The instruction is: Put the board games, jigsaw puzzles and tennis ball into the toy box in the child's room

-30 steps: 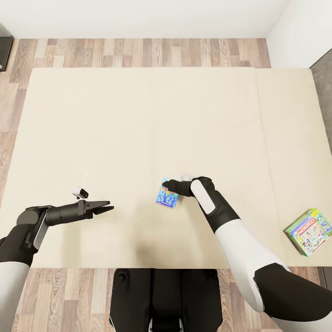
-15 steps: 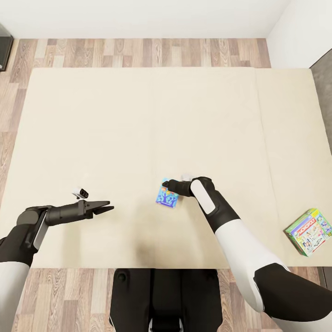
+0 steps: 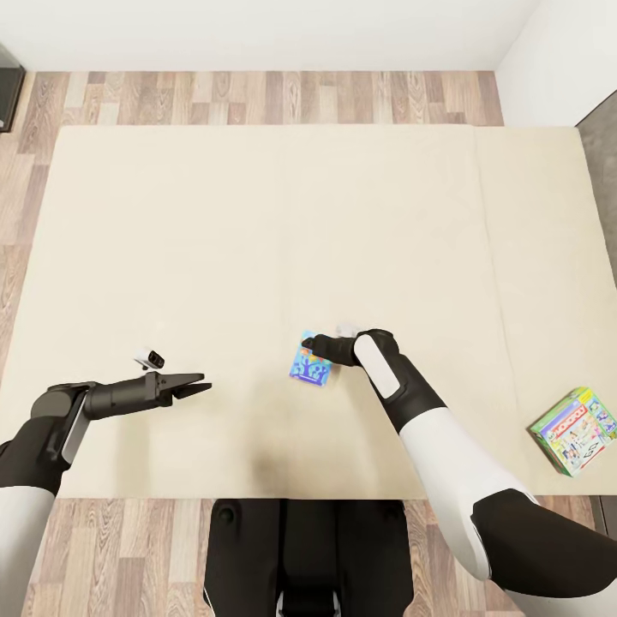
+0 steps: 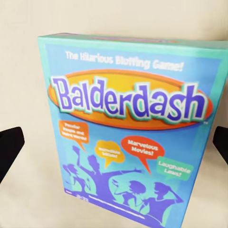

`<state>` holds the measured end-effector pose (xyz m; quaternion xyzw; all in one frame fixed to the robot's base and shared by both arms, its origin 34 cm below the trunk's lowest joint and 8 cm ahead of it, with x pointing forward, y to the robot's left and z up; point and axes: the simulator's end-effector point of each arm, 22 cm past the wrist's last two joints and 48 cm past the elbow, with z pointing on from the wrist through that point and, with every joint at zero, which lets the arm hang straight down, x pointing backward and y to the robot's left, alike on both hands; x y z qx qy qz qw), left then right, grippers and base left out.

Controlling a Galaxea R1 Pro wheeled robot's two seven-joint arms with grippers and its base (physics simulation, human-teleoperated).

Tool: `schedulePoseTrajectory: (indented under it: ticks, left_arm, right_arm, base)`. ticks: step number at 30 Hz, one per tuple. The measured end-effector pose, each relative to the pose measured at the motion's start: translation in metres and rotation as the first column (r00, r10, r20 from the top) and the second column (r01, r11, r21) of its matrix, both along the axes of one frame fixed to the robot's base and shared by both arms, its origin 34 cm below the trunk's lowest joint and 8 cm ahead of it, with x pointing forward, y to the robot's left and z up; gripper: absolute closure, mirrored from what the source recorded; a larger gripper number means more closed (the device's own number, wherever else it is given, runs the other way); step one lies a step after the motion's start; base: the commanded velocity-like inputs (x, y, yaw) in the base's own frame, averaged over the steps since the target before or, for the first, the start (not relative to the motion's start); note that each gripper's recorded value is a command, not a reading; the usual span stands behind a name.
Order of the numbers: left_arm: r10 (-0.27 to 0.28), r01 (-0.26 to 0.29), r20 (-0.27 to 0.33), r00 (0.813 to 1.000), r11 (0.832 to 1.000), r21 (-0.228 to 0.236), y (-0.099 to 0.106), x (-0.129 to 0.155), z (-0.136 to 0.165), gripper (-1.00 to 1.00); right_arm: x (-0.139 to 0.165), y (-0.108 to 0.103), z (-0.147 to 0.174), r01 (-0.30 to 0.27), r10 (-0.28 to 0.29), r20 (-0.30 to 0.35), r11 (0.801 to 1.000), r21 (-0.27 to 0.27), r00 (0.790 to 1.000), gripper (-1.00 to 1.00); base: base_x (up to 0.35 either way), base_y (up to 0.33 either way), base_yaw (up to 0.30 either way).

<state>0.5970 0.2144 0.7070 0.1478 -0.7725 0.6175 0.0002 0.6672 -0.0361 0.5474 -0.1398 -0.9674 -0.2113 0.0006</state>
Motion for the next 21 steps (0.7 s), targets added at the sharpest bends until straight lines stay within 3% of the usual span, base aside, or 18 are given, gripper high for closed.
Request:
schedulePoseTrajectory:
  ticks: [21]
  left_arm:
    - [0.0, 0.0, -0.011, 1.0, 1.0, -0.001, -0.0008, -0.0034, -0.0054, -1.0]
  right_arm:
    - [-0.0068, -0.0004, -0.0075, 0.0, 0.0, -0.015, 1.0, -0.002, 1.0, -1.0]
  base:
    - [0.0, 0.0, 0.0]
